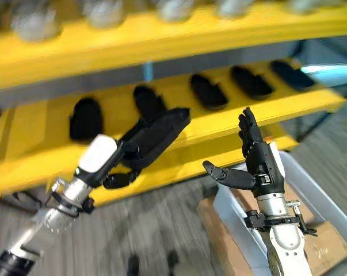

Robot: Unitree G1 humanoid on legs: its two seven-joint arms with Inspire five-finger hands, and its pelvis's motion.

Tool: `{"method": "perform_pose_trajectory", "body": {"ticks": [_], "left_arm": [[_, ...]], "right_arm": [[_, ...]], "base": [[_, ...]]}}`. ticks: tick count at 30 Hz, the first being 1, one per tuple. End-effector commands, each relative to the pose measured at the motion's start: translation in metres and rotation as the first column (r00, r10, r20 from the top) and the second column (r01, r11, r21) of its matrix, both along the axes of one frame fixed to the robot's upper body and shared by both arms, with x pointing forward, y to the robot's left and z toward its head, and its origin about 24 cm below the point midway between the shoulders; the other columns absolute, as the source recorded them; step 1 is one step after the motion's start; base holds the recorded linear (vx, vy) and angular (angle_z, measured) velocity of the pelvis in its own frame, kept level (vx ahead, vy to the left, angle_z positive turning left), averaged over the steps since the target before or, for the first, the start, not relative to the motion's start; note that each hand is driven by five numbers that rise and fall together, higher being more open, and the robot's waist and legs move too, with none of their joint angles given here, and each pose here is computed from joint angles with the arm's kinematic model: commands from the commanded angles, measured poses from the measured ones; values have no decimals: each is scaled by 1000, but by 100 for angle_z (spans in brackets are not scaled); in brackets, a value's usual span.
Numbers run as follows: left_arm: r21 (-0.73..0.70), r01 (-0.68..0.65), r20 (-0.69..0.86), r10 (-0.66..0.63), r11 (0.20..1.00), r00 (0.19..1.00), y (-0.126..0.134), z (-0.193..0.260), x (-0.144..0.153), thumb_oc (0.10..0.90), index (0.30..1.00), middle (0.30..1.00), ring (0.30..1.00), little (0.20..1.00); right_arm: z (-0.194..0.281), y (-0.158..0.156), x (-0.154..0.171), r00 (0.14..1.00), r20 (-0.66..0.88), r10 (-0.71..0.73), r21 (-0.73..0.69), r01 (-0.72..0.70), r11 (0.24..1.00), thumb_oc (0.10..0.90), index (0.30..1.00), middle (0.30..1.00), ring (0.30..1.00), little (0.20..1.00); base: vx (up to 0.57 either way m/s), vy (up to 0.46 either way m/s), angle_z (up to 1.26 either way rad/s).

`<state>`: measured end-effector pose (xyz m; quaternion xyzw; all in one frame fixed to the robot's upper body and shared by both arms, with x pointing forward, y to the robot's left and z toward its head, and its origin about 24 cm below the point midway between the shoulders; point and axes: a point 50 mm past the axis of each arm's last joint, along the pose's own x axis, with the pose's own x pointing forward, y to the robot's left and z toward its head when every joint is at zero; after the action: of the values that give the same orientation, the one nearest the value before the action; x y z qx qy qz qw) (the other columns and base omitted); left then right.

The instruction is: Move parts from the plastic box to the shelf.

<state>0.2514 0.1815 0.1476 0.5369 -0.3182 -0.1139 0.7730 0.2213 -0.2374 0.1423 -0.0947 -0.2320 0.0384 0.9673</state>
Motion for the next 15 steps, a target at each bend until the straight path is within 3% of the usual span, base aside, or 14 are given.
{"method": "perform_pose_trajectory", "body": {"ticks": [1, 4, 15], "left_arm": [[-224, 131, 404, -31, 966, 914, -10, 75, -11, 400, 300, 300, 300, 300], [-237, 218, 431, -99, 947, 897, -26, 83, -3, 400, 300, 300, 300, 300], [-183, 97, 401, -16, 978, 916, -2, 73, -6, 400, 300, 300, 300, 300]], "right_arm": [[44, -8, -25, 957, 285, -46, 32, 39, 999, 900, 1000, 1000, 1000, 1000], [44, -18, -34, 947, 297, -124, 41, 117, 992, 900, 1000, 1000, 1000, 1000], [19, -22, -41, 965, 178, -194, 48, 188, 981, 900, 1000, 1000, 1000, 1000]], "base": [[-297, 439, 81], [-114, 408, 253], [252, 257, -37]]}}
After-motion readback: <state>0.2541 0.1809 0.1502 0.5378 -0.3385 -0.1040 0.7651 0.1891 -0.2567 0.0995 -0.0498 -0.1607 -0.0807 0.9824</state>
